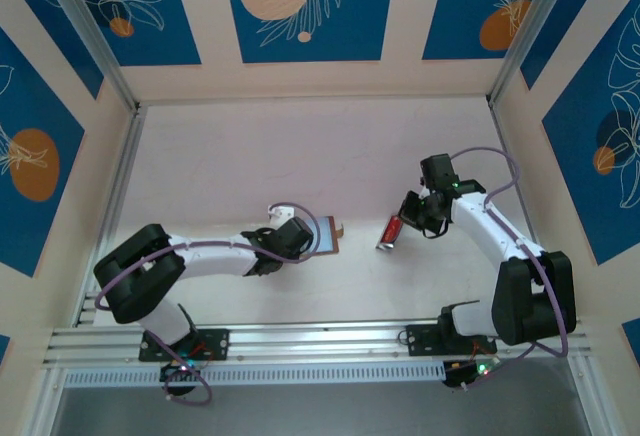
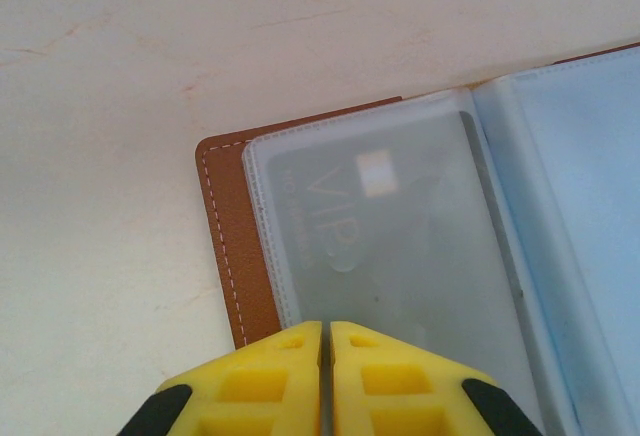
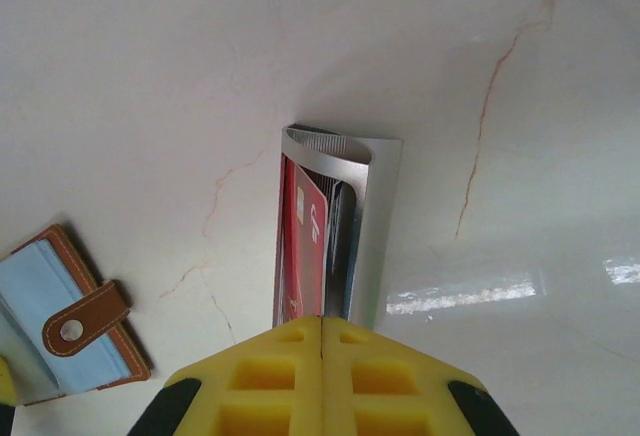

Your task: Put the credit cards into the card holder

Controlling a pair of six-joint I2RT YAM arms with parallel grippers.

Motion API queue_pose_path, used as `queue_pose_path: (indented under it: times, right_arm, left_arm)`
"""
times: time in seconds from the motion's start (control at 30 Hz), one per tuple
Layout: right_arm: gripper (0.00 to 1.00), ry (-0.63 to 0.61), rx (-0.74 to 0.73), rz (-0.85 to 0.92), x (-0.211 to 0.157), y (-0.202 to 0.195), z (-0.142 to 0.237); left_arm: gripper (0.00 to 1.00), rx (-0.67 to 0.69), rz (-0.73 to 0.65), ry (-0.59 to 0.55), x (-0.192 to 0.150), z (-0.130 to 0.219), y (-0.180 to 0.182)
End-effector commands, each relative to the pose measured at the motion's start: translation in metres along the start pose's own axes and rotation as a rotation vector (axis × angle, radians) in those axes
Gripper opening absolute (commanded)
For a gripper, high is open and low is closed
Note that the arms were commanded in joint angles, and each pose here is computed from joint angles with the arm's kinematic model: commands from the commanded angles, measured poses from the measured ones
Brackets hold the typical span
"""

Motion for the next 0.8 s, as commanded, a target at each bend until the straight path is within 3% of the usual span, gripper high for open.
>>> queue_pose_path:
  times: [0.0,0.2,0.77]
  right_arm:
    - [0.04,-0.015,-0.017,0.013,0.001,0.001,0.009]
    - [0.03,-0.045,-0.01,0.017,-0.001,-0.002,0.019]
    - [0.03,-0.034,-0.087,0.037,0.004,0.006,-0.002]
  left_arm:
    - [0.09,0.033,-0.04,0.121,-0.035,-0.009,0.011]
    - [0.09,0.033,-0.041,0.124,-0.035,-0.01,0.01]
    - [0.09,0.036,-0.039,0.124,-0.036,-0.01,0.011]
Point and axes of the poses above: each hand's point on the last joint's axis, 136 mm out from that joint toward the fingers, its own z axis back along the fingers, its own y axis along the line the jaws close on, x = y × z, the point moved 2 cm from there along z, back along the fingers, and after that the axes turned 15 degrees about -z, right-handed, at the moved point
